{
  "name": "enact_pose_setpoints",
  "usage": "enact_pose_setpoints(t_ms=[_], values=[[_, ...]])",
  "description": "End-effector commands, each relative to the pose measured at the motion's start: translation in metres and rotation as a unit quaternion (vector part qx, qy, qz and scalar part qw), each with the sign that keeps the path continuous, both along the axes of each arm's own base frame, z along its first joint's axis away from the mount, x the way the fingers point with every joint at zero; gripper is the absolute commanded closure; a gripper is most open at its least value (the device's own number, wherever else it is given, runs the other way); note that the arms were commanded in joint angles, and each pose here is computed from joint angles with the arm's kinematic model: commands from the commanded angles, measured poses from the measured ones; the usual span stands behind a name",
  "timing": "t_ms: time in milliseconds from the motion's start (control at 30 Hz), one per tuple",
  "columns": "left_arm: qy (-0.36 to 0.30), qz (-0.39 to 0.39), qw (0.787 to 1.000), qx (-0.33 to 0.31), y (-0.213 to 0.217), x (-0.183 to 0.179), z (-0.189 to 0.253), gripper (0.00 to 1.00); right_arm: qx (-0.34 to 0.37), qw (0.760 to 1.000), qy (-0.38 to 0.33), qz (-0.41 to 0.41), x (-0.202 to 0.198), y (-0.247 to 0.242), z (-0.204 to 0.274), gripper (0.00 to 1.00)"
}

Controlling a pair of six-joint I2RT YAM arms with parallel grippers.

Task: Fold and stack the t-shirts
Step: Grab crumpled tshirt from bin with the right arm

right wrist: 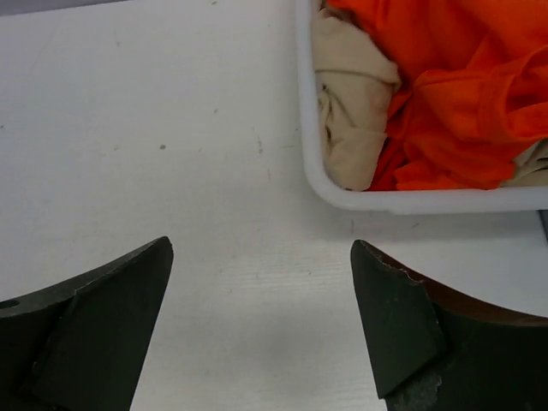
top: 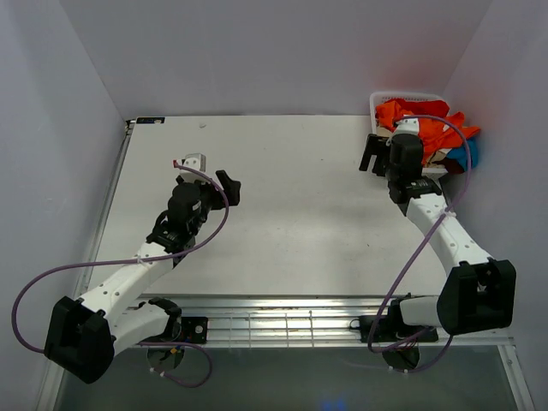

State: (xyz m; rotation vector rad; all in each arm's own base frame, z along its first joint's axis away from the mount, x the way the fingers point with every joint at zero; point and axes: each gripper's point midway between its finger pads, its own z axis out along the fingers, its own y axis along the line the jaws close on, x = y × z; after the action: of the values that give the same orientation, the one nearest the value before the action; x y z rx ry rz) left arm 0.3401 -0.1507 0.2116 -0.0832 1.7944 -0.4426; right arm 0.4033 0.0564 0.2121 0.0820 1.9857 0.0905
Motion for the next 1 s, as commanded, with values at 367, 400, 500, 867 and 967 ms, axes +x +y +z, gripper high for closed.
enact_pose_setpoints(t_ms=[367, 400, 500, 867, 967], values=[[0.027, -0.022, 0.999, 0.001, -0.006, -0.01, -0.038, 0.02, -0.158, 0.967, -0.013, -0.201, 0.08, -0.095, 0.03, 0.09], [0.028, -0.023, 0.999, 0.001, -0.007, -0.01, -0.04, 0.02, -0.163, 0.962, -0.013, -0.217, 0.081, -0.102, 0.031, 0.09], [0.036, -0.022, 0.999, 0.007, -0.005, -0.01, -0.049, 0.02, -0.171, 0.956, 0.004, -0.239, 0.081, -0.121, 0.023, 0.09], [0.041, -0.017, 0.999, 0.015, -0.004, -0.008, -0.059, 0.02, -0.135, 0.963, 0.03, -0.229, 0.094, -0.157, -0.002, 0.44], [0.042, -0.014, 0.999, 0.017, -0.002, -0.007, -0.061, 0.02, -0.126, 0.97, 0.033, -0.207, 0.098, -0.152, -0.007, 0.56]])
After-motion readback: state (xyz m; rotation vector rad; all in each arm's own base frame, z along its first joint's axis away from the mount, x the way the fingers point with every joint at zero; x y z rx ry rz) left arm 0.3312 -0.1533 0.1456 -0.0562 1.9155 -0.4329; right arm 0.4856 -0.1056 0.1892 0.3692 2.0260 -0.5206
